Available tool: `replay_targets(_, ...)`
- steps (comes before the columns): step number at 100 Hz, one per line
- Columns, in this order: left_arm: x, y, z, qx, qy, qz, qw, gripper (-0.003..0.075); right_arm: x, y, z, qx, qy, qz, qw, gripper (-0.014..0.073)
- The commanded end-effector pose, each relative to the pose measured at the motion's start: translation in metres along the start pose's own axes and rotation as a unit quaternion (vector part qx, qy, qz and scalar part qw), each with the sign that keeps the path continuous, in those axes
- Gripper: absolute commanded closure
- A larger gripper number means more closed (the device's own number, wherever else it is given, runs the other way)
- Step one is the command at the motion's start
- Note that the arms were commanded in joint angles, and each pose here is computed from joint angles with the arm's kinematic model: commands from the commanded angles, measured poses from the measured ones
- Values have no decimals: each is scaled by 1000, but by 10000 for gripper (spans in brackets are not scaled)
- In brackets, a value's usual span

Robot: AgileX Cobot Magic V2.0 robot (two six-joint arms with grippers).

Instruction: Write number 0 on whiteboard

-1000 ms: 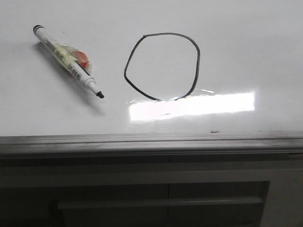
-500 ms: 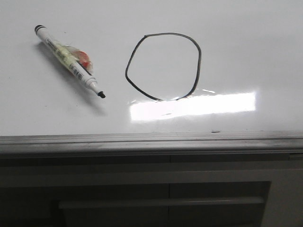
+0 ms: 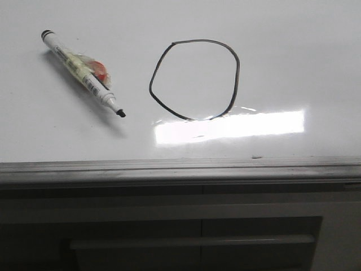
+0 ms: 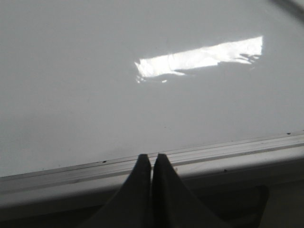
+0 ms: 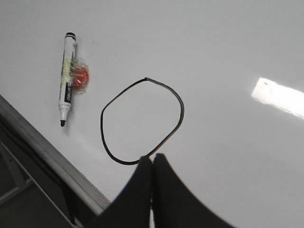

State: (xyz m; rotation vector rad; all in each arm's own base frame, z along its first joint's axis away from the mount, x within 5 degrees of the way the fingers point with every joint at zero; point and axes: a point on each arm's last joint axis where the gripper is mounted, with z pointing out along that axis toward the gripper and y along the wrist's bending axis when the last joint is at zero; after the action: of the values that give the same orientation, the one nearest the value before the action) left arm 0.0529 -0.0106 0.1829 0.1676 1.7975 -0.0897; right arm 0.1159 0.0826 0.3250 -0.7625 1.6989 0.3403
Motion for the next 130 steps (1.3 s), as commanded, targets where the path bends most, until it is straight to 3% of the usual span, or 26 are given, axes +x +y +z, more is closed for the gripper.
replay_targets(1,5,1,1,-7,-17,-13,1000,740,-13,-5,-3,23,-38,0,999,664)
replay_targets(86,5,1,1,-7,-17,-13,1000,740,-9,-5,-2,22,-34,0,999,664)
replay_targets(99,5,1,1,-7,-17,-13,1000,740,9,-6,4,47,-32,-12,998,664)
replay_targets(115,5,1,1,-7,-17,-13,1000,740,41,-6,8,84,-102,46,990,664)
replay_targets(130,5,1,1,-7,-17,-13,1000,740,88,0,4,95,-91,83,988,664)
